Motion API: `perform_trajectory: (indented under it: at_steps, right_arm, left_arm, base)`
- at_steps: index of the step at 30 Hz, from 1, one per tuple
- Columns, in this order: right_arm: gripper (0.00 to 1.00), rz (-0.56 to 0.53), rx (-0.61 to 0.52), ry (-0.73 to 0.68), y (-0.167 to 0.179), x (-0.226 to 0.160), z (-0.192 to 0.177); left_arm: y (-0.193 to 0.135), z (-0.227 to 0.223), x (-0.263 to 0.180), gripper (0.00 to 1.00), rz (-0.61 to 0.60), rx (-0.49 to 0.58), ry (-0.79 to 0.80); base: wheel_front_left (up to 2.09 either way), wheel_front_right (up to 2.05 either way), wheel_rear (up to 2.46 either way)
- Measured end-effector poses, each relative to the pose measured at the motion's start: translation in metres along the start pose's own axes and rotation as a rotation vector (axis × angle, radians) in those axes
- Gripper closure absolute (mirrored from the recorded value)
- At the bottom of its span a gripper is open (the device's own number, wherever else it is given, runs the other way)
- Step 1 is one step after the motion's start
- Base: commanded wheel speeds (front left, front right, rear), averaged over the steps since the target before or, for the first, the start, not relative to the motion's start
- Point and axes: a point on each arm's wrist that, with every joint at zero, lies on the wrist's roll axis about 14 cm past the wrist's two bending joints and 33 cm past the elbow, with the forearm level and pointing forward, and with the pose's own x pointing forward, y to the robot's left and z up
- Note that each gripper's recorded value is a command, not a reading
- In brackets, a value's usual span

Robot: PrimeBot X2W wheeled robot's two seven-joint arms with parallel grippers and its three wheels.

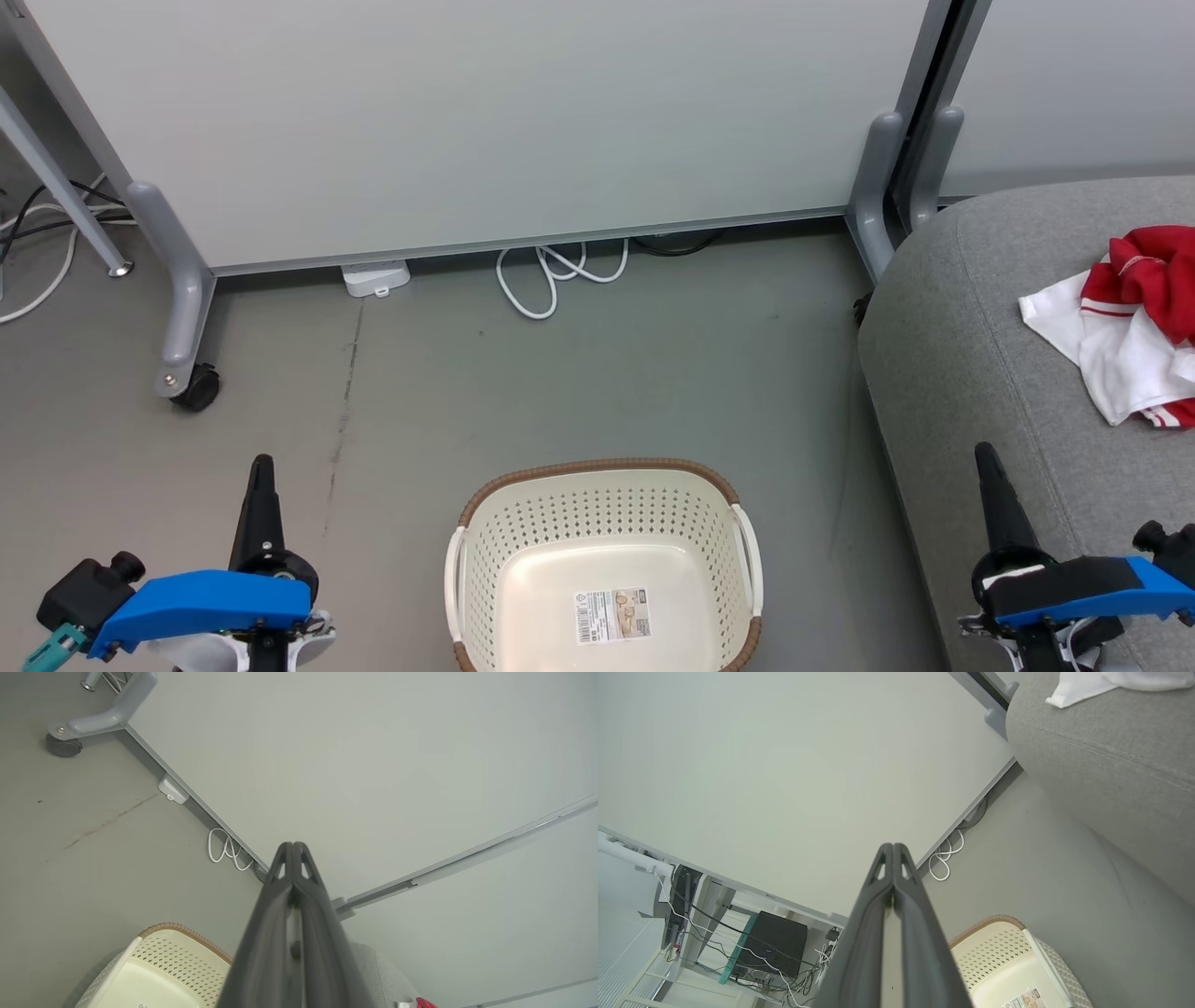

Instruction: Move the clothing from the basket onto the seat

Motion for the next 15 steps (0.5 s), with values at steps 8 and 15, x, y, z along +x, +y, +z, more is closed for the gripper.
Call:
perform_trajectory:
  at_steps: [8, 15]
  right_arm:
    - [1.0, -0.001, 0.091, -0.005, 0.0002, -0.0011, 0.0035]
    - [1.0, 0.002, 0.177, -0.007, 0.0008, -0.0022, 0.0065]
  left_arm:
    - [-0.0034, 0.0005, 0.0009, 1.0, -0.009, -0.088, 0.006]
    - [-0.0072, 0.0011, 0.0019, 1.0, -0.02, -0.168, 0.012]
  base:
    - [0.0, 0.0, 0.0]
    - [0.0, 0.0, 0.0]
